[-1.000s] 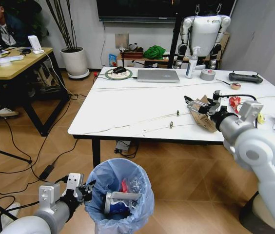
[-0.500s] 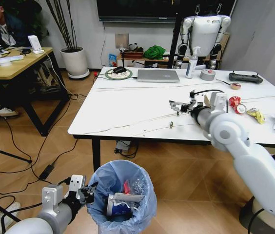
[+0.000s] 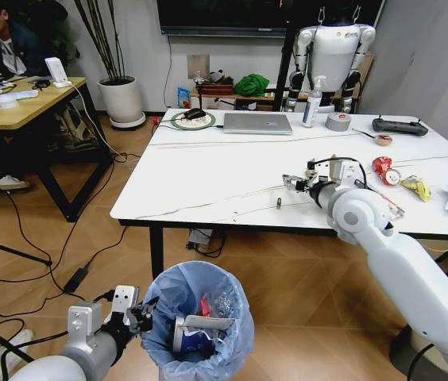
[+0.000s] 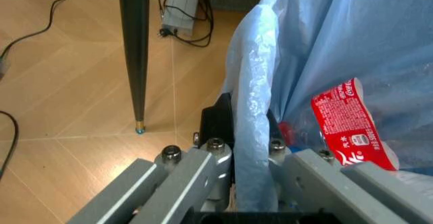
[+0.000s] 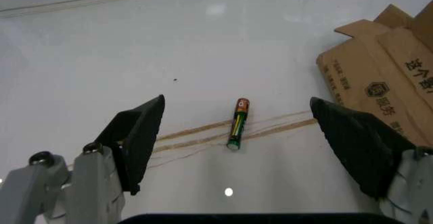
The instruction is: Pick up the trash bin and place the trash from the table into it.
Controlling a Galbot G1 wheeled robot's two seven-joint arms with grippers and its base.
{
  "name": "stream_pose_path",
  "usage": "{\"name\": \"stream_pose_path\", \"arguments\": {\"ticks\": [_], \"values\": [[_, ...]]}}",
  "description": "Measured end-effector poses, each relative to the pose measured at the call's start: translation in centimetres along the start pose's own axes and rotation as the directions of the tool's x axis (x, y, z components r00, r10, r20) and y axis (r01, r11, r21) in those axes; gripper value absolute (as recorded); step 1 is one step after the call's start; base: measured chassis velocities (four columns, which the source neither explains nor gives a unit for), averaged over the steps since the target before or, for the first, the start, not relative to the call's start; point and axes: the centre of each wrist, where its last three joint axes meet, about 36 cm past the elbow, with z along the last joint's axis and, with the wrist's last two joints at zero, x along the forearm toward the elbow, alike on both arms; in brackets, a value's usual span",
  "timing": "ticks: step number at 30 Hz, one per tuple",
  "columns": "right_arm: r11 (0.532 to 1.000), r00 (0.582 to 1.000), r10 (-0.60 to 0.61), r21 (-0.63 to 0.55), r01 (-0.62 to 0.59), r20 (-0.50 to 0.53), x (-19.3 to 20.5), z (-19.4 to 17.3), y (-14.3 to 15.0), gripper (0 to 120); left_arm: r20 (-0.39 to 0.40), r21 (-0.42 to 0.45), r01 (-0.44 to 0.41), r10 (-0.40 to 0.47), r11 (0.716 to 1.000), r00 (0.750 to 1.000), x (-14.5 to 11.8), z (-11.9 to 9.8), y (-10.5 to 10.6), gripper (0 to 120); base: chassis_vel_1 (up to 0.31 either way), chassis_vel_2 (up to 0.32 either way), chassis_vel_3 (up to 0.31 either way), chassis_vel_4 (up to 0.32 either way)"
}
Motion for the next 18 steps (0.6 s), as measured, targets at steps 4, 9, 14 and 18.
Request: {"name": "stream_pose_path", "arguments": {"ticks": [4, 9, 14, 18], "values": [[1.0, 1.0, -0.006, -0.009, 0.006, -0.018, -0.8, 0.1, 0.8, 78, 0.004, -0.003, 0.004, -0.004, 1.0, 1.0, 0.0, -0.1, 0.1, 0, 0.0, 0.0, 0.0, 0.0], [1.0, 1.0, -0.003, -0.017, 0.003, -0.026, -1.3, 0.1, 1.0, 73, 0.005, -0.003, 0.004, -0.004, 1.0, 1.0, 0.0, -0.1, 0.1, 0, 0.0, 0.0, 0.0, 0.0], [1.0, 0.999, 0.009, -0.028, -0.01, -0.039, -1.9, 0.3, 0.7, 71, 0.013, -0.009, 0.01, -0.009, 1.0, 1.0, 0.0, -0.4, 0.2, 0, 0.0, 0.0, 0.0, 0.0], [0.999, 0.999, 0.015, -0.034, -0.017, -0.044, -2.1, 0.6, 0.5, 65, 0.016, -0.012, 0.009, -0.009, 1.0, 1.0, 0.0, -0.5, 0.3, 0, 0.0, 0.0, 0.0, 0.0]]}}
